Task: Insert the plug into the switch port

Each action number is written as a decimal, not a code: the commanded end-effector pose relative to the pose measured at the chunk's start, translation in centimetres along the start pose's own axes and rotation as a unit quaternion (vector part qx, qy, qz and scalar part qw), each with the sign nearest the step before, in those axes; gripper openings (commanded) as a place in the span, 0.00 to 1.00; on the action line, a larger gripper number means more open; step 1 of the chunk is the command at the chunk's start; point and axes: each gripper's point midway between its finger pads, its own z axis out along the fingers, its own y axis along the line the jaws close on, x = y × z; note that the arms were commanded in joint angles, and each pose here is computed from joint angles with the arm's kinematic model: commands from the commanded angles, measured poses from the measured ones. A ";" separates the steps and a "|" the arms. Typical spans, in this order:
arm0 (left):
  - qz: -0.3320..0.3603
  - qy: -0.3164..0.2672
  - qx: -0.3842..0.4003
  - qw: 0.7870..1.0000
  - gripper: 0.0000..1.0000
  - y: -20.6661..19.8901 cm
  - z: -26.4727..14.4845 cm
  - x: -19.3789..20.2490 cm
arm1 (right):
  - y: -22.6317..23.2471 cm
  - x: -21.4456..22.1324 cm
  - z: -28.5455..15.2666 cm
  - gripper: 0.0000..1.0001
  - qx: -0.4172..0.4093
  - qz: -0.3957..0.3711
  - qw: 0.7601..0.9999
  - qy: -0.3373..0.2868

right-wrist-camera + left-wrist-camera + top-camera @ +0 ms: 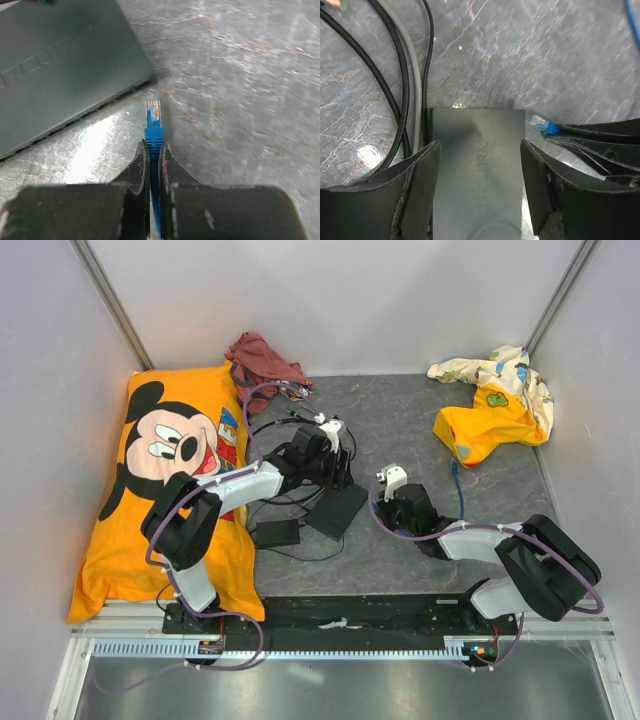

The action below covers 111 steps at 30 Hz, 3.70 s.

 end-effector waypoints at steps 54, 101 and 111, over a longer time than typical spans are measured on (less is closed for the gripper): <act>0.060 0.066 -0.008 0.996 0.65 1.9 2.5 0.9 | 1.4 -2.7 3.0 0.00 -0.021 -0.062 0.996 -0.063; -0.019 0.120 0.068 0.990 0.64 1.1 2.7 5.3 | 7.2 -5.8 3.2 0.00 -0.110 -0.100 0.978 -0.145; -0.123 0.100 0.108 0.982 0.62 -1.2 3.0 5.7 | 8.5 -6.5 3.8 0.00 -0.134 -0.064 0.975 -0.164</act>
